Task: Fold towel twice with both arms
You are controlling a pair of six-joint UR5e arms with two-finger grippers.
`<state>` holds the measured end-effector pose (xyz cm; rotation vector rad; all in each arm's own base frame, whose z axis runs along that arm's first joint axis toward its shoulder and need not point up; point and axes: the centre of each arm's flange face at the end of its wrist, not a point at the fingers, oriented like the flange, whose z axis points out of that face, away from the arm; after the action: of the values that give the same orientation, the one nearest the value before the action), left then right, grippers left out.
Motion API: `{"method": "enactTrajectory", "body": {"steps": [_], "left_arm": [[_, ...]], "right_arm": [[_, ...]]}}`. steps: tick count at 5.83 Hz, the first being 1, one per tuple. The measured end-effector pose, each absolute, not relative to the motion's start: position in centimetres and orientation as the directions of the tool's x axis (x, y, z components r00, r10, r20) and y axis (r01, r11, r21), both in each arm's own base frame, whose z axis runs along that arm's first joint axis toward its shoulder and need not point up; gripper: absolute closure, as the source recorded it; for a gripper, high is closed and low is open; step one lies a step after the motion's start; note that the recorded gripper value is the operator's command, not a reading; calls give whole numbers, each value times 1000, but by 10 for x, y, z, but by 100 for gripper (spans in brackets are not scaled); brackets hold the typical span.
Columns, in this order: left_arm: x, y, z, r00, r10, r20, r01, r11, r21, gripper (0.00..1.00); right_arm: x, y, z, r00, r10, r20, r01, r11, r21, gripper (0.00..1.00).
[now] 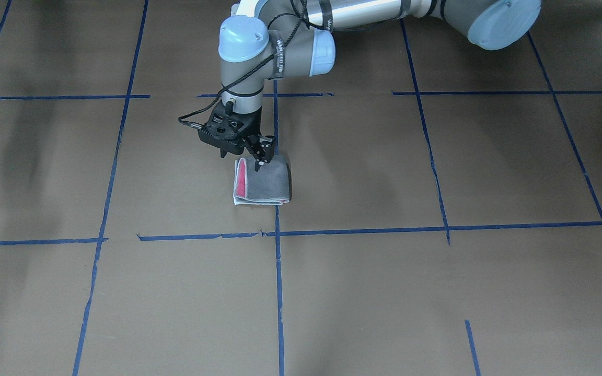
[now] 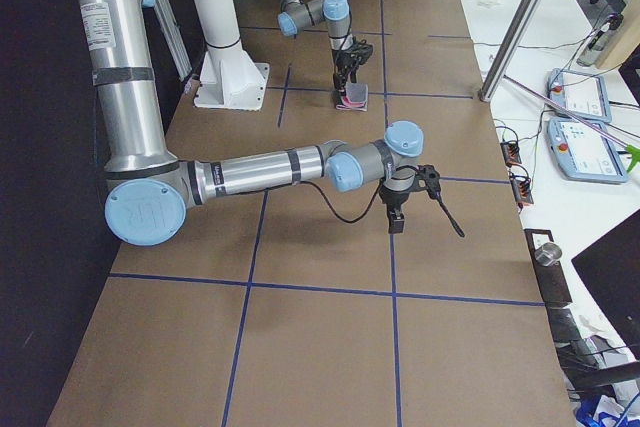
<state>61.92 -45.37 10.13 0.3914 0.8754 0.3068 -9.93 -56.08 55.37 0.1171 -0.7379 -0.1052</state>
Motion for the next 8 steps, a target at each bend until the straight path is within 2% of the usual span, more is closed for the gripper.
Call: {"method": "enactTrajectory", "body": {"steps": [3, 4, 8], "left_arm": [[510, -499, 133, 581, 391, -714, -89, 903, 421, 0], [456, -522, 159, 577, 338, -744, -77, 929, 363, 0], [154, -604, 338, 606, 167, -778, -71, 985, 157, 0]], "right_arm": [[-92, -576, 536, 735, -145, 663, 40, 984, 171, 0], [-81, -580, 542, 738, -153, 657, 43, 983, 181, 0], [-2, -624, 601, 715, -189, 673, 82, 979, 188, 0]]}}
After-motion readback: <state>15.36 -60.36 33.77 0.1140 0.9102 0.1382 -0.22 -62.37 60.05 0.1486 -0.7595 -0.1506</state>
